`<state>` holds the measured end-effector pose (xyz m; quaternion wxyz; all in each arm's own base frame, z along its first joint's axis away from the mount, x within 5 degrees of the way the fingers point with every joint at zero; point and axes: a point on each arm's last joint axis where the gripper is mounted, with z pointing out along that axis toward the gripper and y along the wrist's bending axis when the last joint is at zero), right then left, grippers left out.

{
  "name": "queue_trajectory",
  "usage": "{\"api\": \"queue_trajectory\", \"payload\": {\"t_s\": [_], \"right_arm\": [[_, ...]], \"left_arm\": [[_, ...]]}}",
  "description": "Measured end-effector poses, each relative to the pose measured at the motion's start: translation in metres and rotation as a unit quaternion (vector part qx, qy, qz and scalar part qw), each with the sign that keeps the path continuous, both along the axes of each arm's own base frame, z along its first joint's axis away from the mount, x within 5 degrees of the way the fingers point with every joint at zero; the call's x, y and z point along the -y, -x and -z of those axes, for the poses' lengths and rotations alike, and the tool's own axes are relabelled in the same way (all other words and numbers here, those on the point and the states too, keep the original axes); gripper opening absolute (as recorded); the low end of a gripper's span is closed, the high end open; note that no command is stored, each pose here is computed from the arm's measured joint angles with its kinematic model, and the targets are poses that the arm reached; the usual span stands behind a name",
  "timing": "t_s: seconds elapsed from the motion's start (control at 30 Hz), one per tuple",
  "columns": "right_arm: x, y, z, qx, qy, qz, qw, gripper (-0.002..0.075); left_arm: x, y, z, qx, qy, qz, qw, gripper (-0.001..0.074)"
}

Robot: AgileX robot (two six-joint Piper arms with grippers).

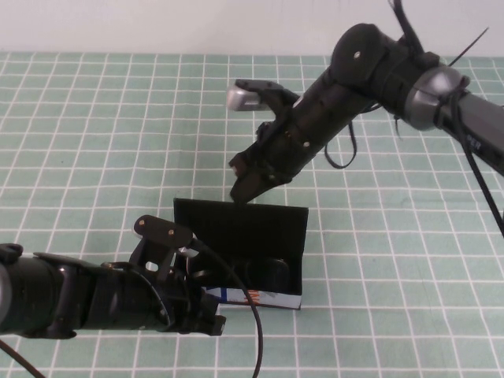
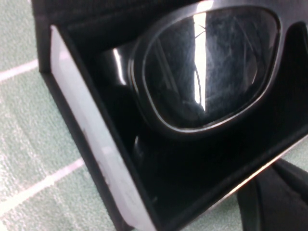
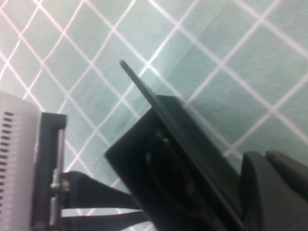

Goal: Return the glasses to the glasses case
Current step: Close the glasses case

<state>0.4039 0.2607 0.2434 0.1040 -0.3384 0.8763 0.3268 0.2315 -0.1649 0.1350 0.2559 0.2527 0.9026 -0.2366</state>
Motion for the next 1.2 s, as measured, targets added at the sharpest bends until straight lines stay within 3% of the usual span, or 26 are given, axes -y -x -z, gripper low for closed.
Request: {"api": "queue_trajectory", "payload": {"t_s": [0.23,0.83,1.2], "right_arm": [[-0.014,0.016,0.006,-0.02,0.013,-0.012,1.0,-0.0011],[0.006,0.062,0.037,-0.086,0.077,-0.037,0.993,-0.0011],[0.008,0.062,0.047,-0.079,0.08,-0.03,0.993,-0.0011]], "left_arm": [[0.0,0.0,0.0,0.001,-0.001,0.001,1.0,-0.0002],[0.0,0.0,0.0,0.001,-0.001,0.0,1.0,-0.0002],[0.0,0.002,-0.008,0.015,0.003,0.019,1.0,-0.0002]]}}
